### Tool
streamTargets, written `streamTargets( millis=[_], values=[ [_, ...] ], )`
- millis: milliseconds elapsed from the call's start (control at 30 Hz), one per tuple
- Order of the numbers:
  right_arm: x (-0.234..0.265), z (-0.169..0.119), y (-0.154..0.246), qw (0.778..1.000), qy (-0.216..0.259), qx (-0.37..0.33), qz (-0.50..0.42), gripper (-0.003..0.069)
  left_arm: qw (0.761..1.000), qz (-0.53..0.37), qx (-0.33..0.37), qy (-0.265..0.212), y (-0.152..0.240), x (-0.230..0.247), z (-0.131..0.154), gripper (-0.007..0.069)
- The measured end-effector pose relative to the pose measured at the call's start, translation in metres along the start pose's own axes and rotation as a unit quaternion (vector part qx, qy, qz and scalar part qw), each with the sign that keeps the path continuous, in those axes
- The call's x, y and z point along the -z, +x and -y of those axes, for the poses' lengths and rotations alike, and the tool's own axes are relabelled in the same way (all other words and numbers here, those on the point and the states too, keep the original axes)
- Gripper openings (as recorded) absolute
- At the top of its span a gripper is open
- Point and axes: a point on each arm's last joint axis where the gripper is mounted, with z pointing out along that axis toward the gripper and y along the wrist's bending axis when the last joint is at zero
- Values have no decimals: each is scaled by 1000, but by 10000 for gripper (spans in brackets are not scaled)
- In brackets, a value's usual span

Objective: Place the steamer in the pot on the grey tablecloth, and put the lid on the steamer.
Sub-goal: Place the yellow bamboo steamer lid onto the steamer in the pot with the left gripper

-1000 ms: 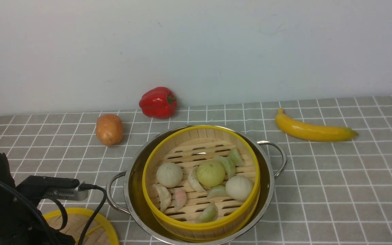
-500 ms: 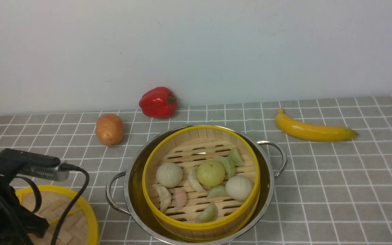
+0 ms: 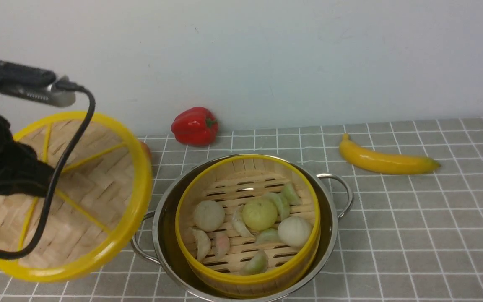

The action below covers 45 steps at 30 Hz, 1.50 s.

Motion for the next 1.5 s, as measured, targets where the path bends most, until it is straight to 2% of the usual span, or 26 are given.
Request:
streamTargets(
  millis=[133,333,567,800,1067,1500],
  values=[
    [0,0,0,1000,0,0,0,243,996,39,-52,54,-24,1,12,120],
    [0,0,0,1000,0,0,0,243,985,12,-148,92,-57,-35,44,120],
    [0,0,0,1000,0,1,0,243,957,-20,-275,87,-78,-100,90,120],
    [0,0,0,1000,0,1,0,243,935,-16,-349,59,-86,-133,123,120],
    [0,0,0,1000,0,0,0,243,926,-19,-373,46,-87,-145,131,120],
    [0,0,0,1000,0,0,0,243,914,-38,-401,57,-82,-144,141,120]
  ],
)
